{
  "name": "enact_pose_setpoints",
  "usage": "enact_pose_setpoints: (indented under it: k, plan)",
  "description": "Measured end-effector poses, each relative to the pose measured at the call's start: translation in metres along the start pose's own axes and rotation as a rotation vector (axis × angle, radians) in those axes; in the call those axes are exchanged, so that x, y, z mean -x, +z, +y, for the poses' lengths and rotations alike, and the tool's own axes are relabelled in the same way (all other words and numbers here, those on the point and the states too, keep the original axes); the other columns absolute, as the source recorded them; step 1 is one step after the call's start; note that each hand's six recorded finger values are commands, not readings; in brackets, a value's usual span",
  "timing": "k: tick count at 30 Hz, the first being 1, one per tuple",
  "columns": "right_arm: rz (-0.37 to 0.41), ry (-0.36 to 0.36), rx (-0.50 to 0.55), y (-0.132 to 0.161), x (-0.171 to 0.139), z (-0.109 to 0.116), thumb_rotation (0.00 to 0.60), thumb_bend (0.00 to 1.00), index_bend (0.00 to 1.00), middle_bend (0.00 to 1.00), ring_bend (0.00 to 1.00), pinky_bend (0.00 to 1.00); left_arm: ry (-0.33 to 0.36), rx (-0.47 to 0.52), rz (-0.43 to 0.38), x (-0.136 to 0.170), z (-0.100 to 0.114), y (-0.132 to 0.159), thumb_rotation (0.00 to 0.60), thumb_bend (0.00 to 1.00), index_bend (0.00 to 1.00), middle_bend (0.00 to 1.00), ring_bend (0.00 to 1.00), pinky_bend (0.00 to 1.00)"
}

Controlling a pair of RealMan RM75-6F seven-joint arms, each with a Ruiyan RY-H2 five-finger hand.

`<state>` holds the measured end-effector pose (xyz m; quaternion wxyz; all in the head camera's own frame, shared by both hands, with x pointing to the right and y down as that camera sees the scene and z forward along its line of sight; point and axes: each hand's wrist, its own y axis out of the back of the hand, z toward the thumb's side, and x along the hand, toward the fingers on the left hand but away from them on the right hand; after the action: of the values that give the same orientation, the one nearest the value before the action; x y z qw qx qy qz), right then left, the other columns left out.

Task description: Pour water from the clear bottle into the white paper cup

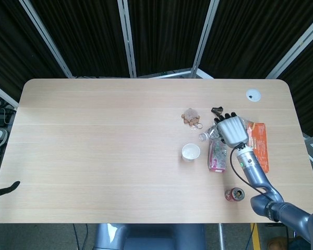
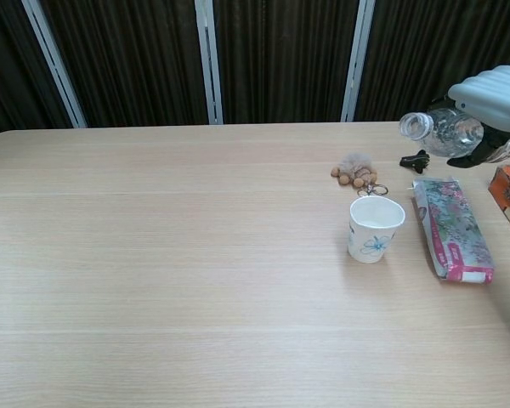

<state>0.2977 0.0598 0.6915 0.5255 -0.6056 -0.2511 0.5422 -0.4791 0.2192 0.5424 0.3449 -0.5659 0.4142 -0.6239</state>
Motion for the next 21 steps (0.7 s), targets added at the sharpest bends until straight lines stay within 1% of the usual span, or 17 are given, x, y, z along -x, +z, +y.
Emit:
enact_pose_setpoints:
  k: [4,9,12,16,21]
  plan:
    - [0.000,0.000,0.130,0.005,-0.001,0.007,0.600,0.63,0.43,0.59,0.49,0.45,0.001,0.002,0.001,0.000,0.000,0.000,0.600,0.00,0.00,0.00,0.00,0.00]
    - [0.000,-0.005,0.248,0.008,-0.003,0.017,0.600,0.63,0.43,0.60,0.49,0.45,0.000,0.003,0.000,0.000,0.000,0.000,0.600,0.00,0.00,0.00,0.00,0.00]
    - [0.005,-0.008,0.337,0.011,-0.005,0.025,0.600,0.64,0.43,0.60,0.49,0.45,0.001,0.006,-0.001,0.000,0.001,0.000,0.600,0.00,0.00,0.00,0.00,0.00]
    - [0.022,-0.012,0.477,0.019,-0.010,0.039,0.600,0.64,0.43,0.60,0.49,0.45,0.001,0.007,-0.002,0.000,0.001,0.000,0.600,0.00,0.00,0.00,0.00,0.00]
    - [0.057,-0.001,0.625,0.028,-0.018,0.058,0.600,0.64,0.43,0.60,0.49,0.45,-0.002,0.008,-0.004,0.000,0.001,0.000,0.600,0.00,0.00,0.00,0.00,0.00]
